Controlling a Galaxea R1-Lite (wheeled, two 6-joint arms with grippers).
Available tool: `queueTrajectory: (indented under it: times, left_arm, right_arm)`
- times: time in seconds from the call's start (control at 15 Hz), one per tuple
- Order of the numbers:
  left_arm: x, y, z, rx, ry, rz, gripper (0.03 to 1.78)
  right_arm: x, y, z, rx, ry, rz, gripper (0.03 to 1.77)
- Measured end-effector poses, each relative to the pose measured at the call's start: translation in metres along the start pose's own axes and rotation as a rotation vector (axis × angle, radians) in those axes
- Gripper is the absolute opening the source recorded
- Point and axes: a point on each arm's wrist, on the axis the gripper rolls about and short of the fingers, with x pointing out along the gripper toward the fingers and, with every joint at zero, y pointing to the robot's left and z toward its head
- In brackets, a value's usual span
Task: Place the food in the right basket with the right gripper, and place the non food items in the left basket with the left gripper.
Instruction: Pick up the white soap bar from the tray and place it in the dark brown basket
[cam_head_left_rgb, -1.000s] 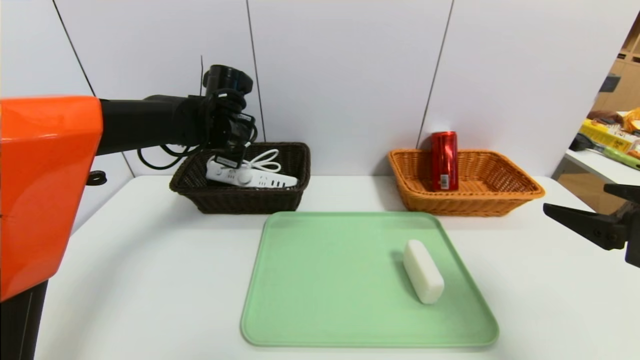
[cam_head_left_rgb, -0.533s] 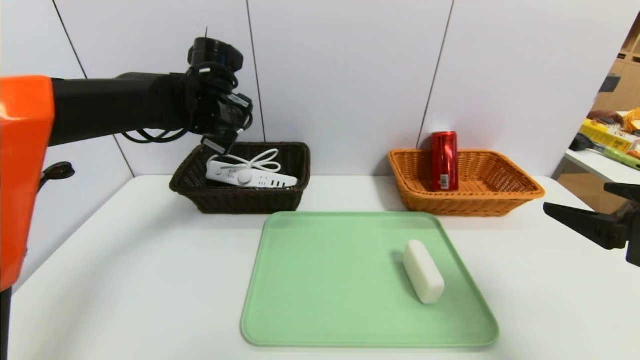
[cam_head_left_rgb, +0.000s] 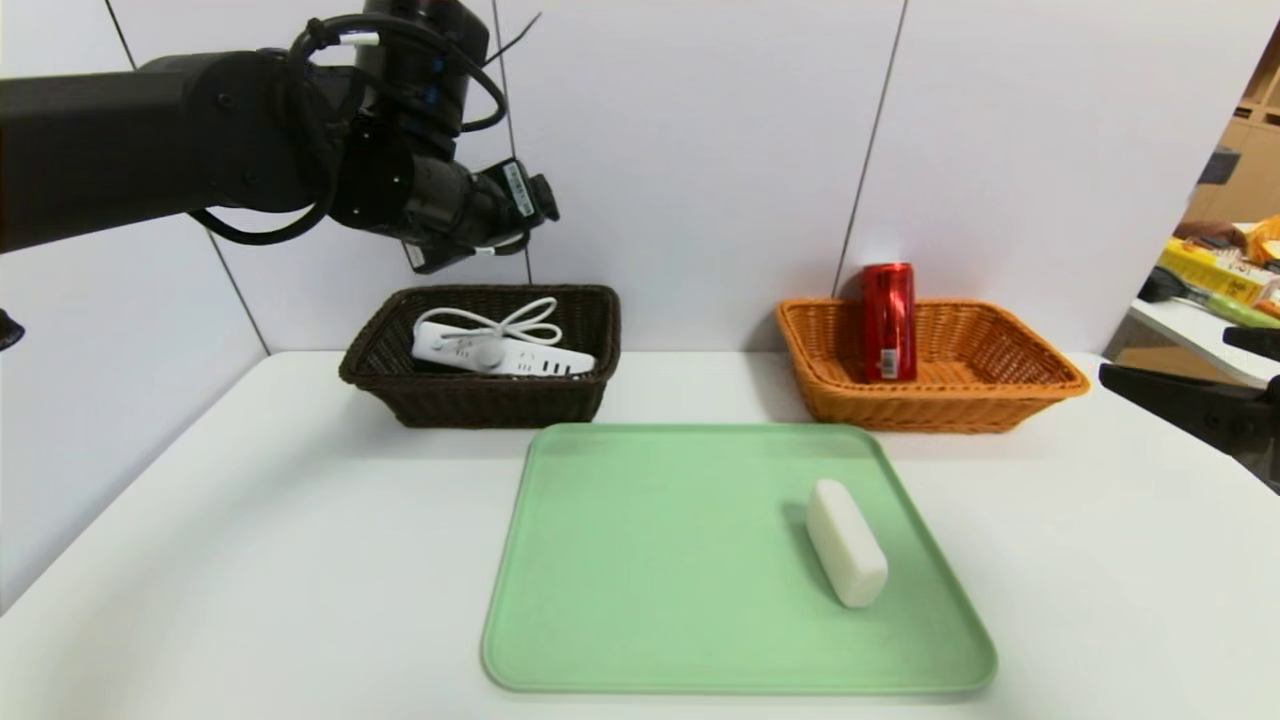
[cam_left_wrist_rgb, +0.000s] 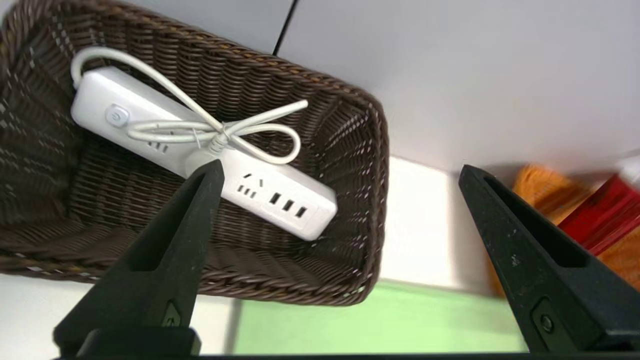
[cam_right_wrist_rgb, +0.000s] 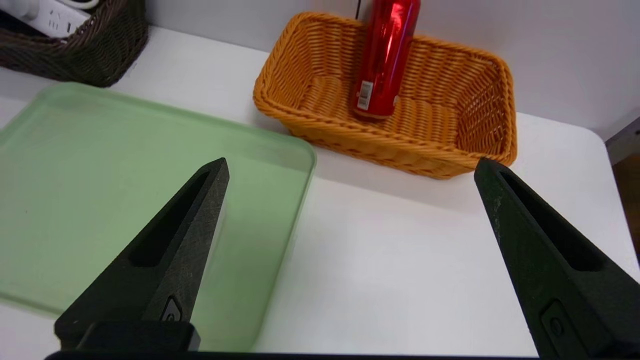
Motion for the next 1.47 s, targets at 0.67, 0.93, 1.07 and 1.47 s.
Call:
queueTrajectory:
  times: [0.67, 0.93, 1.07, 1.47]
  left_arm:
    - [-0.016, -0.044, -0.056, 0.427, 0.221, -0.093, 1.69]
    - [-0.023, -0.076, -0.086, 0.492, 0.241, -0.156, 1.69]
    - [-0.026, -0.09, -0.101, 0.512, 0.246, -0.196, 1.69]
    - [-0.03, -0.107, -0.115, 0.545, 0.262, -0.314, 1.69]
  right_arm:
    - [0.01, -0.002, 0.016, 0.001, -0.021, -0.003, 1.7]
    - [0.012, -0.002, 0.015, 0.004, -0.01, -0.004, 1.7]
    - [0.012, -0.002, 0.013, 0.005, -0.005, -0.012, 1.7]
    - [0.01, -0.002, 0.011, 0.006, -0.005, -0.017, 1.7]
